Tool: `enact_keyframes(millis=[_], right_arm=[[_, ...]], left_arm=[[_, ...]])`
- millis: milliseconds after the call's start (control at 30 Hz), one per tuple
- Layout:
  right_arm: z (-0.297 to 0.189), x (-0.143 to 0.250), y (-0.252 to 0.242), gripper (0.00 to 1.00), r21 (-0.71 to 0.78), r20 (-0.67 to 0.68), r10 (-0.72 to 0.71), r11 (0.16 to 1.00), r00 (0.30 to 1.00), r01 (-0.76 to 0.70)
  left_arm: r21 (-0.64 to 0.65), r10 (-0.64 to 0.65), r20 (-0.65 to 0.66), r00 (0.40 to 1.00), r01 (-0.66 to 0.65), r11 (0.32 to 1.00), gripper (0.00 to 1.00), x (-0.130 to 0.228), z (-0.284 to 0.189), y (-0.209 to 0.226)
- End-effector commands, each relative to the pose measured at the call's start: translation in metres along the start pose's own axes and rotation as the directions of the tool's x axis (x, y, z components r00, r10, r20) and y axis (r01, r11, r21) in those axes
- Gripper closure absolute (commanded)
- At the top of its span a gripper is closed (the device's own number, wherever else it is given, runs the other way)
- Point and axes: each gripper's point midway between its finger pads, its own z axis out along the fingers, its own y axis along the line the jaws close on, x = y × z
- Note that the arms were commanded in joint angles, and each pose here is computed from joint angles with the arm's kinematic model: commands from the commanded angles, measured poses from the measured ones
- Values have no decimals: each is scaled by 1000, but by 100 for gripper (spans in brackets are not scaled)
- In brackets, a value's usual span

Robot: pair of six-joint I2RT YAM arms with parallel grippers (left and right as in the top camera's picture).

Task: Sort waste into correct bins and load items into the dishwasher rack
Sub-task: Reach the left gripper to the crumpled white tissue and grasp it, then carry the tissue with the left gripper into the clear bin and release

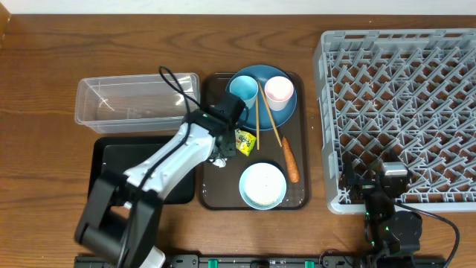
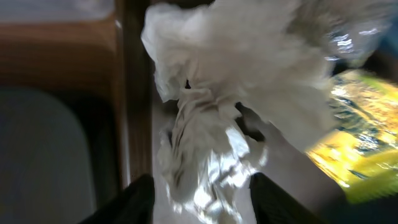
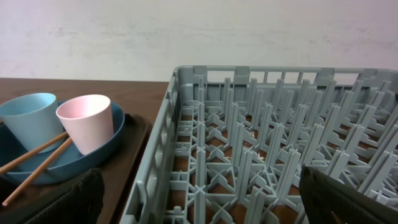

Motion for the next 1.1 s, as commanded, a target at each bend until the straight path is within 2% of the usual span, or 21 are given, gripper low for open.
enact_keyframes(millis=[0, 100, 167, 267, 567, 767, 867, 1067], right_arm=[[0, 1, 0, 1, -2, -3, 14, 1000, 1000, -14], [0, 1, 0, 1, -2, -3, 14, 1000, 1000, -14], [0, 1, 0, 1, -2, -3, 14, 1000, 1000, -14], [0, 1, 0, 1, -2, -3, 14, 1000, 1000, -14], [0, 1, 0, 1, -2, -3, 14, 1000, 1000, -14], [0, 1, 0, 1, -2, -3, 14, 1000, 1000, -14], [0, 1, 0, 1, -2, -3, 14, 1000, 1000, -14], [0, 1, 0, 1, -2, -3, 14, 1000, 1000, -14]], left_arm=[[-41, -5, -20, 1000, 4, 999, 61, 3, 11, 4], [-42, -4, -21, 1000, 3, 999, 77, 4, 11, 5], [-37, -6, -12, 1000, 5, 999, 80, 2, 8, 4], [-27, -8, 2, 1000, 8, 1000, 94, -1, 4, 3], [14, -19, 65, 998, 18, 1000, 94, -2, -45, 10], [89, -53, 180, 982, 38, 995, 94, -5, -97, 19], [103, -107, 271, 957, 82, 991, 94, -19, -118, 33], [41, -235, 439, 867, 242, 969, 94, -58, -138, 84]])
